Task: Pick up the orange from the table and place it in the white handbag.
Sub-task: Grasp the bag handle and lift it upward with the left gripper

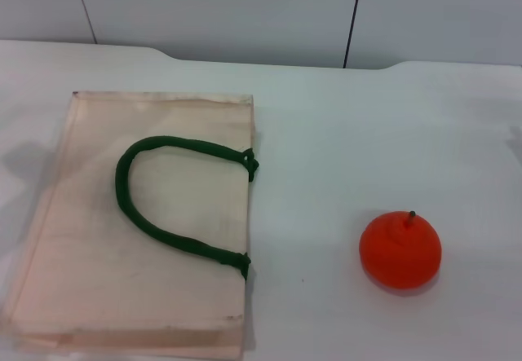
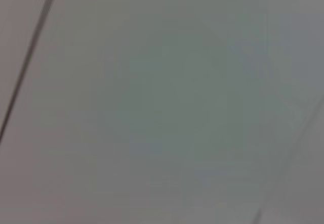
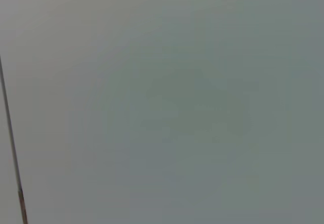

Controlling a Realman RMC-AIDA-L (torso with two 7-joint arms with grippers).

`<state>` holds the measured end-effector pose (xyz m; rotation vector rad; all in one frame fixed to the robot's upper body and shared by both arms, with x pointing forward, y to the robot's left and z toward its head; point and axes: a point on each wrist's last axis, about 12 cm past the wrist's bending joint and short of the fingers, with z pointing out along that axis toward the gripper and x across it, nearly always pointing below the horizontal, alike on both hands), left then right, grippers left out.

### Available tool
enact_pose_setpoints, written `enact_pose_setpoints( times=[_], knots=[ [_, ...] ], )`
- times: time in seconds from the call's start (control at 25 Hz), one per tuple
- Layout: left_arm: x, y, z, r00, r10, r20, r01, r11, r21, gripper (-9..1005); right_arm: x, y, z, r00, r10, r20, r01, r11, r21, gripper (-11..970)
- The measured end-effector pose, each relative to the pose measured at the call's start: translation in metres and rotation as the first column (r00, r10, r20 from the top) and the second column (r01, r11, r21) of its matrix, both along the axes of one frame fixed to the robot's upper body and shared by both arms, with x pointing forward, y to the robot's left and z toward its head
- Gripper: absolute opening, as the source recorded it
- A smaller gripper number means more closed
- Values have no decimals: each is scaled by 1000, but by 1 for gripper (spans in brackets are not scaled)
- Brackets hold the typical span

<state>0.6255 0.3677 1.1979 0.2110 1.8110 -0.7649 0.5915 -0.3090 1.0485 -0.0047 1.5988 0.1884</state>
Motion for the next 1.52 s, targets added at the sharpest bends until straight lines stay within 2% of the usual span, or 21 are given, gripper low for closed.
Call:
enact_pose_setpoints(
  times=[0.08,0.2,0.32,0.44,0.92,1.32,1.52],
  knots=[
    [-2,4,14,994,-31,-105,37,998,54,891,-1,-1,-1,1000,-2,-2,2,1000,-2,889],
    [-10,1,26,961,-84,-265,116,987,109,892,-1,-2,-1,1000,-3,-2,3,1000,-5,889],
    [-12,-7,23,910,-97,-403,172,973,153,892,0,-1,0,1000,-2,0,2,1000,-5,889],
    [-13,-11,14,874,-77,-480,190,963,193,892,2,1,2,1000,2,5,-2,1000,-3,889],
    [0,-25,-25,824,-30,-566,216,940,264,892,4,1,3,1000,0,11,0,1000,0,888],
    [11,-39,-43,807,2,-591,235,916,324,891,5,3,4,1000,2,12,-2,1000,3,888],
    [16,-54,-51,799,-36,-601,277,908,313,891,5,2,4,1000,1,12,-1,1000,4,889]
  ],
)
